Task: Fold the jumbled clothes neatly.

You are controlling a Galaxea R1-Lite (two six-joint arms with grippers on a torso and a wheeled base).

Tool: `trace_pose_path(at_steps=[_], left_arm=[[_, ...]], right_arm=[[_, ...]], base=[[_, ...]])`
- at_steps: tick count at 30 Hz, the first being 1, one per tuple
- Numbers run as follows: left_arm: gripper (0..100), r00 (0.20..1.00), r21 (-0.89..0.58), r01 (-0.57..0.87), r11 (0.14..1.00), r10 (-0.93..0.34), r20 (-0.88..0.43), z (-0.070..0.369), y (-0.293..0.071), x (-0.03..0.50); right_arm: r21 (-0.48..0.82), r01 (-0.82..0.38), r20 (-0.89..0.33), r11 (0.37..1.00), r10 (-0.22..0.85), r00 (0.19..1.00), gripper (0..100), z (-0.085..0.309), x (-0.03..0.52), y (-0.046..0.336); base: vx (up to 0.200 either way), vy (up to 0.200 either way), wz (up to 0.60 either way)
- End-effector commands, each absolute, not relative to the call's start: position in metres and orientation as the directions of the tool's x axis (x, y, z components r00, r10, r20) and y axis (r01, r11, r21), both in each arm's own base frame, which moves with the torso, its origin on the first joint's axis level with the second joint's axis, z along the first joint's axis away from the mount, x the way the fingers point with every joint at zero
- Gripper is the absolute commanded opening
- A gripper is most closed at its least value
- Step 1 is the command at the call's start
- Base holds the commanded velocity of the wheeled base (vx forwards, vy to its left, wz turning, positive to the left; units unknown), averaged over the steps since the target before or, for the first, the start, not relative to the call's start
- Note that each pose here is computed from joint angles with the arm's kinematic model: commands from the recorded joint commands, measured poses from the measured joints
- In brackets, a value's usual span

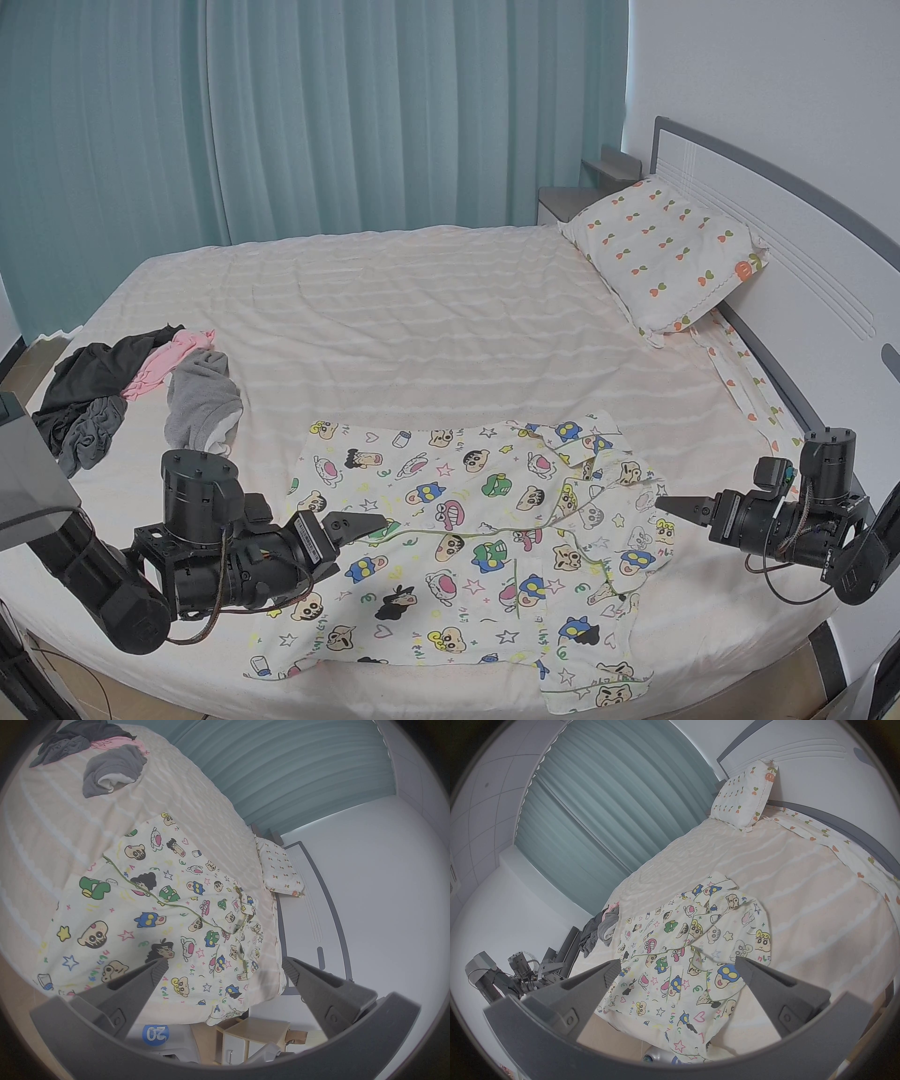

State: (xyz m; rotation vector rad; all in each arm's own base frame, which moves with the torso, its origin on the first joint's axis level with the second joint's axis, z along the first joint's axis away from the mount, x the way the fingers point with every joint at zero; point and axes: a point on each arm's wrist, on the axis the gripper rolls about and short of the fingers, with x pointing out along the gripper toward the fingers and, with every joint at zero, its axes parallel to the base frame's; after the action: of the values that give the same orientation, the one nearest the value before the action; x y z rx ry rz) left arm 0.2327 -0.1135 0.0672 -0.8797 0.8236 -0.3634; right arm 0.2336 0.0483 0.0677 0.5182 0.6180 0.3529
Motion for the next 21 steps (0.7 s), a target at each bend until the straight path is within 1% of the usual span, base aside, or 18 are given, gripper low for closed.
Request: trace_pose_path(at_steps=[1, 7, 17, 19, 21], left_arm=[[100, 0.643, -0.796, -0.046, 0.604, -0.591, -0.486, 0.065, -0.112, 0.231], [100, 0.644, -0.795, -0.048, 0.605, -0.590, -0.487, 0.065, -0.112, 0.231], [100, 0.651, -0.794, -0.051, 0.606, -0.582, -0.487, 0.065, -0.112, 0.233], [100, 0.651, -0.795, -0.052, 0.605, -0.583, -0.486, 0.065, -0.112, 0.233], [100, 0.653, -0.795, -0.052, 0.604, -0.582, -0.485, 0.065, -0.112, 0.233]], right_arm=[[0.556, -0.159, -0.460, 0.816, 0.461, 0.758, 100, 0.066, 0.234, 0.049], [0.557, -0.163, -0.463, 0.814, 0.468, 0.753, 100, 0.066, 0.233, 0.051], [0.570, -0.176, -0.477, 0.802, 0.498, 0.724, 100, 0.056, 0.240, 0.062], [0.595, -0.181, -0.466, 0.783, 0.519, 0.717, 100, 0.050, 0.248, 0.073], [0.645, -0.160, -0.423, 0.747, 0.523, 0.740, 100, 0.050, 0.258, 0.081]], base=[[0.000, 0.000, 0.00], [0.200, 0.000, 0.00], [0.000, 0.000, 0.00], [0.000, 0.000, 0.00], [0.000, 0.000, 0.00]])
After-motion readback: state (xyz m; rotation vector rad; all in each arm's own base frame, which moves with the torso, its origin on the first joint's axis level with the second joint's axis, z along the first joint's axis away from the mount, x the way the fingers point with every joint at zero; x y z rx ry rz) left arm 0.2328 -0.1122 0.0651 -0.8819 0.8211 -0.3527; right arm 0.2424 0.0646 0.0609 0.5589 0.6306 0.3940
